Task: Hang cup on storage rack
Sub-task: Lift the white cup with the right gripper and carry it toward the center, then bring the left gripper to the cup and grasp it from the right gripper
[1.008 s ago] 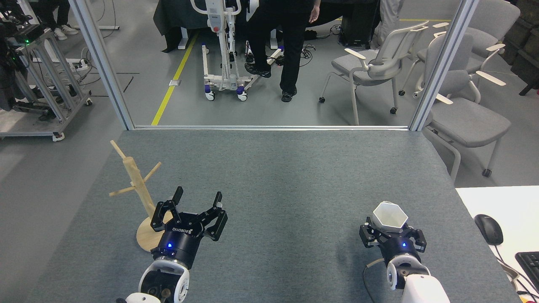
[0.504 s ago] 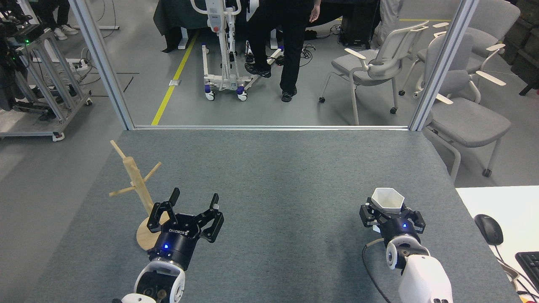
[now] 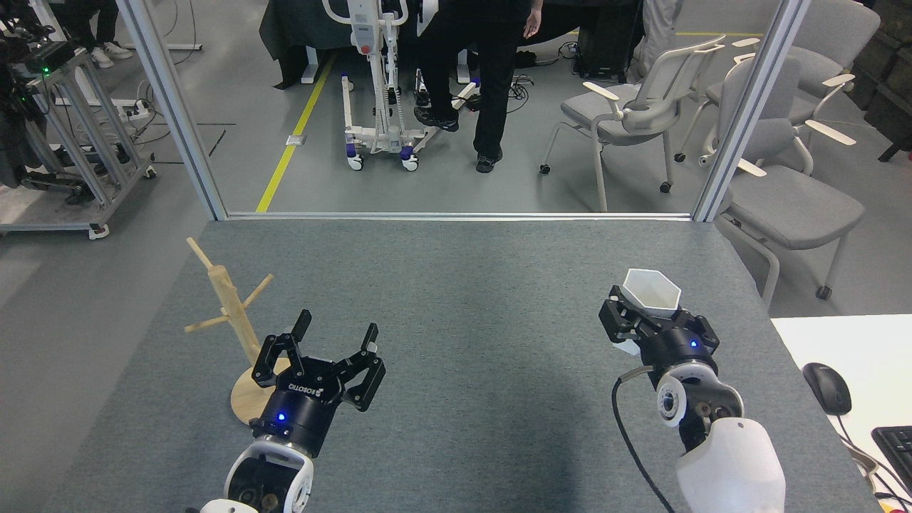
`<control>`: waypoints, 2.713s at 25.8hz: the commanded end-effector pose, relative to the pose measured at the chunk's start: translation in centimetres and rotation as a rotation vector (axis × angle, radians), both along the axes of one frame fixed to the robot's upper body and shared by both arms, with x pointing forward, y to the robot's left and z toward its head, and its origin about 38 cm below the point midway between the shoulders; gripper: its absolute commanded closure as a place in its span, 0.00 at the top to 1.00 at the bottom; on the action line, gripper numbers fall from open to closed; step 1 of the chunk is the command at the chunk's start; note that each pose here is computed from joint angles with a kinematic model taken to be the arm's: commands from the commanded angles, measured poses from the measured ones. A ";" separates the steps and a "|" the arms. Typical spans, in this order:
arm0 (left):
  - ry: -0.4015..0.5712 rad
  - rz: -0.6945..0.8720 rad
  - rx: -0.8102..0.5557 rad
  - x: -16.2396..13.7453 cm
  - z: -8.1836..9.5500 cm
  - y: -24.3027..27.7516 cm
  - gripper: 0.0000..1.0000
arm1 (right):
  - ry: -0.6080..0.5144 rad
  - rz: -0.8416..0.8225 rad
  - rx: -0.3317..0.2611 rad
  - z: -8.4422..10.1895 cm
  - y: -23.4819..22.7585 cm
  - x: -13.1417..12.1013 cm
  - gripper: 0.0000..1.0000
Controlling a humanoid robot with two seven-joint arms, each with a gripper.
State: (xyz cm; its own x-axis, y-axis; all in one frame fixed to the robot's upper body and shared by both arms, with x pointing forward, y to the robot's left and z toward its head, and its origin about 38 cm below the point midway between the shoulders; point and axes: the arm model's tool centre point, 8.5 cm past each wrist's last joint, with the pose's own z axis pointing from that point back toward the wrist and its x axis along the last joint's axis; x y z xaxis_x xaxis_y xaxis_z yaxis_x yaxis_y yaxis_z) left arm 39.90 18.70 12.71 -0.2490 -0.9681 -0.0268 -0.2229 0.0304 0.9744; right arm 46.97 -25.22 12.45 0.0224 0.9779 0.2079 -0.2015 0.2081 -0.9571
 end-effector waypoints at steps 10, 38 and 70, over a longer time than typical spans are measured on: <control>0.090 -0.179 -0.007 -5.1 -3.6 -4.7 1.00 | -0.010 -0.084 -0.154 8.2 13.3 -1.2 0.25; 0.148 -0.256 -0.053 0.2 1.1 -14.9 0.89 | 0.005 -0.118 -0.085 9.3 22.4 -5.0 0.07; 0.199 -0.165 -0.003 4.6 0.2 -14.6 0.73 | 0.097 -0.096 -0.093 7.5 23.8 -5.7 0.02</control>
